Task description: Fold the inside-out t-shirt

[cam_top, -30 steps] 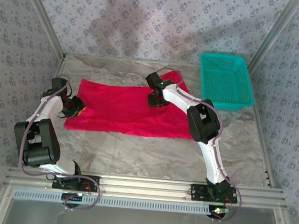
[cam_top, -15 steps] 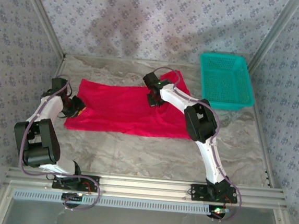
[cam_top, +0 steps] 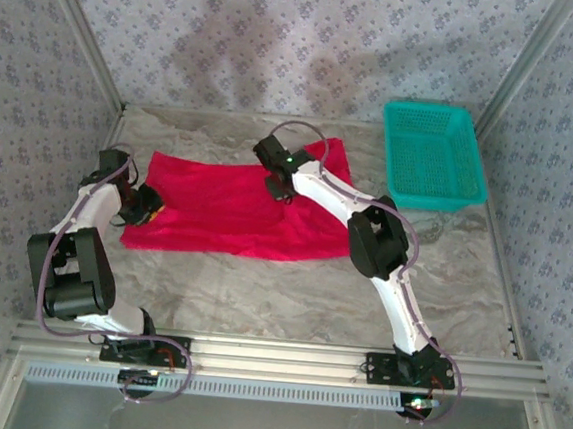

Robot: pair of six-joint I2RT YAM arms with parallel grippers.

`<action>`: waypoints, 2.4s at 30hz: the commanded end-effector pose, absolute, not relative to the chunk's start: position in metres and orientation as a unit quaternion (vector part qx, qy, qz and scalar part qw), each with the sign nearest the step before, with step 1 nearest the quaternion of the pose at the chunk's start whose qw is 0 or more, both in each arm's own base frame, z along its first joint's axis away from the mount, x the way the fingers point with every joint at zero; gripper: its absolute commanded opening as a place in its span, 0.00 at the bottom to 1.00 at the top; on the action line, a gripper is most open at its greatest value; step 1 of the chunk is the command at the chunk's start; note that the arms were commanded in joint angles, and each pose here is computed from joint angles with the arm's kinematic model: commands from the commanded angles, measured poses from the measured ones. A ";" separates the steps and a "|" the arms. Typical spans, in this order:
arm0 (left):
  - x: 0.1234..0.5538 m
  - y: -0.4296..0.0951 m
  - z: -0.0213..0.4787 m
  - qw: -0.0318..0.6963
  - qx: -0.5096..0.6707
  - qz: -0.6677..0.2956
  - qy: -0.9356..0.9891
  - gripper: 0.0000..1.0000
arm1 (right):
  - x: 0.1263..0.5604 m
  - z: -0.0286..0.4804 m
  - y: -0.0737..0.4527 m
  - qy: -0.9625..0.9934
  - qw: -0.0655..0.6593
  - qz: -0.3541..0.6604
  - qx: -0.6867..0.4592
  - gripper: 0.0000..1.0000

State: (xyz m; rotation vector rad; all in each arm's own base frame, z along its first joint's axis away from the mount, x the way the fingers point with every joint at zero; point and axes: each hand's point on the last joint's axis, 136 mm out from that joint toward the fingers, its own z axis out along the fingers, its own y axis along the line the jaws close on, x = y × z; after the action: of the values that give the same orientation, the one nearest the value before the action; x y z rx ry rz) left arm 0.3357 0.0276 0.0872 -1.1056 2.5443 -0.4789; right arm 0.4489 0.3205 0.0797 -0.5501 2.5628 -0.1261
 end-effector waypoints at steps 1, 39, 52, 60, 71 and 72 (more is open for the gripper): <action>0.331 0.025 0.084 0.153 -0.377 -0.164 0.899 0.21 | 0.443 0.063 0.319 0.952 0.215 -0.043 -0.212 0.51; 0.371 0.047 0.049 0.127 -0.448 -0.185 0.866 0.23 | 0.299 0.036 0.145 0.987 0.108 0.066 0.103 0.69; 0.461 0.058 0.119 0.183 -0.363 -0.107 0.908 0.39 | 0.486 0.094 0.157 0.966 0.249 -0.029 0.057 0.71; 0.506 0.038 0.080 0.143 -0.340 -0.118 0.922 0.40 | 0.538 0.082 0.133 0.961 0.254 -0.067 0.082 0.73; 0.524 0.043 0.031 0.107 -0.336 -0.080 0.932 0.30 | 0.580 0.036 0.129 0.971 0.228 -0.025 0.066 0.74; 0.524 0.043 0.029 0.106 -0.335 -0.078 0.933 0.28 | 0.582 0.032 0.130 0.972 0.226 -0.022 0.065 0.74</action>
State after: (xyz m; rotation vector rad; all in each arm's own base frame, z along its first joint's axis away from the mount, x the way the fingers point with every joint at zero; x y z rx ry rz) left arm 0.5302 0.0393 0.0349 -0.9947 2.7044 -0.2826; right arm 0.5863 0.1276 0.0516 0.2245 2.6040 -0.0753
